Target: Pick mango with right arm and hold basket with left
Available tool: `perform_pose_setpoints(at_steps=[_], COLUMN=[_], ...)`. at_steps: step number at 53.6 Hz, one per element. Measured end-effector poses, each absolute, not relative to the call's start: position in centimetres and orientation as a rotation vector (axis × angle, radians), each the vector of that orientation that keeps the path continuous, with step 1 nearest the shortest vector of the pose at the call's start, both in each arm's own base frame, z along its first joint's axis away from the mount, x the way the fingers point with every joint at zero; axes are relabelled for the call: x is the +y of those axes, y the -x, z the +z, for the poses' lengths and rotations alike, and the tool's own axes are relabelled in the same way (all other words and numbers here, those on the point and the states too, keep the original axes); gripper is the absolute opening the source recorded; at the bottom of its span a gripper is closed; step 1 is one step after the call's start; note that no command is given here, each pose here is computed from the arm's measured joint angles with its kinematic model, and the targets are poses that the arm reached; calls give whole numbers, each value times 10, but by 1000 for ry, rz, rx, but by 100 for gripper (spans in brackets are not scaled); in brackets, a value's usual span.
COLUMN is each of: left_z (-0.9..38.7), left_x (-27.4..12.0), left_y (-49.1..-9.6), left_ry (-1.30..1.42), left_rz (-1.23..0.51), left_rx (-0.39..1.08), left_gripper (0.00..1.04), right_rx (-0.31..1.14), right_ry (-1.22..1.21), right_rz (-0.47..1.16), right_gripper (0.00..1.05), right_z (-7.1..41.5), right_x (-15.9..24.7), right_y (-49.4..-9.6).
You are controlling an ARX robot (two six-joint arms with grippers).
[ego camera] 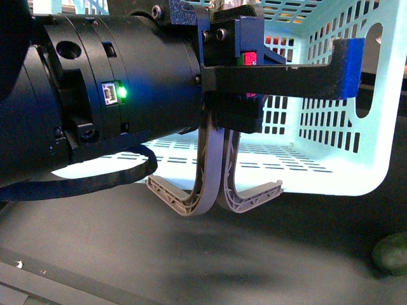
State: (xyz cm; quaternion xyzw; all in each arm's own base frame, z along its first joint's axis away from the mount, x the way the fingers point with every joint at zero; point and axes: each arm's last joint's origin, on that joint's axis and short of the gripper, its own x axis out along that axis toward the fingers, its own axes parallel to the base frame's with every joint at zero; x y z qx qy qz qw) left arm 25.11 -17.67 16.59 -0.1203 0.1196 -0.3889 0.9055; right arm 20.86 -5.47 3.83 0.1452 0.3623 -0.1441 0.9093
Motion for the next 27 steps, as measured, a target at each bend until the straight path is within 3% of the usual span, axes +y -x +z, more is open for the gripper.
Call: perform_pose_setpoints(at_steps=[18,27], left_z=[166,166], left_x=[-177,-177], left_y=[-251,-251], left_ry=[248,248], left_rz=[-802,-801], left_rx=[246,246], left_gripper=[7,7], right_rx=[508,458], right_ry=[-308,-316], right_rz=[-112,-36], right_gripper=[56,56], right_z=[130,151], right_x=[-15,1], right_y=[-214,-214])
